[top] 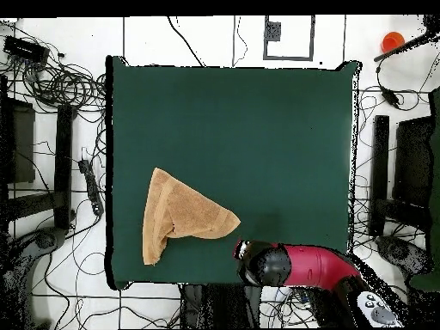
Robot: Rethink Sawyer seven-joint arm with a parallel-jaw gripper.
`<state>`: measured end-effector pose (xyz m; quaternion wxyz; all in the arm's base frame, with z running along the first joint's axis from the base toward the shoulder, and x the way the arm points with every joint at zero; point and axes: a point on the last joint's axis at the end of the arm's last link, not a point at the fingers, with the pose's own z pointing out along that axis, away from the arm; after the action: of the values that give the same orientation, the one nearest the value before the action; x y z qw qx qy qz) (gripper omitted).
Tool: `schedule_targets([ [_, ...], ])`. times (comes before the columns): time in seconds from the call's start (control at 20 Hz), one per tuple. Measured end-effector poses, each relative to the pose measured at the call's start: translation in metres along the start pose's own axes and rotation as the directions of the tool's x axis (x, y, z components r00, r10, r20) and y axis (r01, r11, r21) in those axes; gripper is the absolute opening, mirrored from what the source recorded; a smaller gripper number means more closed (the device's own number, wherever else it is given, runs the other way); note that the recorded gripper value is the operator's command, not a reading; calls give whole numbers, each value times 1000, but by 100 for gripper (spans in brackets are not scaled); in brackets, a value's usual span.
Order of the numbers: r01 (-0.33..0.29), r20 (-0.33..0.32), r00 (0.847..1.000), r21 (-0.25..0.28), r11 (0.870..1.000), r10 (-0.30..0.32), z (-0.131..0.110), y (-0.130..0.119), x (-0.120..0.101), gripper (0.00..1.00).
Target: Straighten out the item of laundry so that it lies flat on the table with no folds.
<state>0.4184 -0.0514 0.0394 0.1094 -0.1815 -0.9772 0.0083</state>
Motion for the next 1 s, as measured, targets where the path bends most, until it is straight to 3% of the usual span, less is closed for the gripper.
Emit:
schedule_targets([
  [0.35,95,126,987,35,995,-98,-6,-17,-4,100],
  [1.0,100,191,976,49,994,-107,-19,-31,-14,100],
])
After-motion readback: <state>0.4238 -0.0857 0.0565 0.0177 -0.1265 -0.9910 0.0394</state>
